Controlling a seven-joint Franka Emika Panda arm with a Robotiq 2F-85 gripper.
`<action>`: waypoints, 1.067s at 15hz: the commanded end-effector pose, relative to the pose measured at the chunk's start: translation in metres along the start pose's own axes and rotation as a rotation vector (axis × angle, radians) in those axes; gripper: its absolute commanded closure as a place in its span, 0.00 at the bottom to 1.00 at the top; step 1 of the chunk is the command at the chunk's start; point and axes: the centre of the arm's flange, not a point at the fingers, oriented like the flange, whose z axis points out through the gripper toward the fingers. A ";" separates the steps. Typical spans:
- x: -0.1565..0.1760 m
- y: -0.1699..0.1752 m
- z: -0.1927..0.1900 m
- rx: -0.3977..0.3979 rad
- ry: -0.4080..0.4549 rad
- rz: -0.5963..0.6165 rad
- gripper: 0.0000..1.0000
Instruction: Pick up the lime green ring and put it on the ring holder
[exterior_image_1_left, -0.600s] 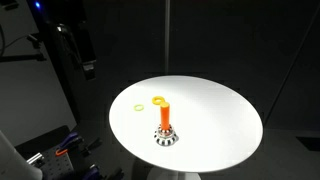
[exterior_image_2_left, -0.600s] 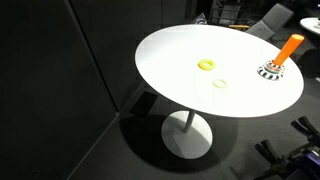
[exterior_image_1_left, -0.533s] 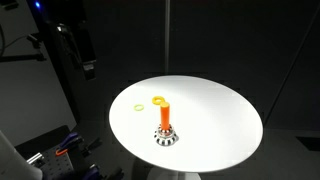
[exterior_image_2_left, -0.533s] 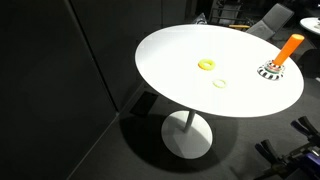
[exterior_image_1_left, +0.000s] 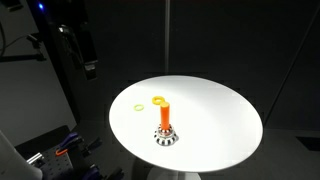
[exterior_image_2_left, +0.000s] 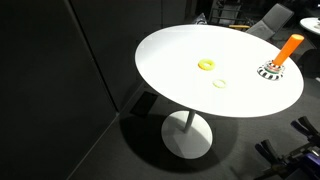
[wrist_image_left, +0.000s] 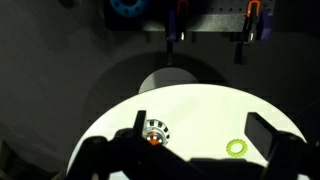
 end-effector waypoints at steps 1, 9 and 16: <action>0.025 -0.015 -0.001 0.002 -0.017 0.012 0.00; 0.078 -0.077 0.008 0.002 -0.045 -0.020 0.00; 0.120 -0.126 0.022 -0.002 -0.040 -0.051 0.00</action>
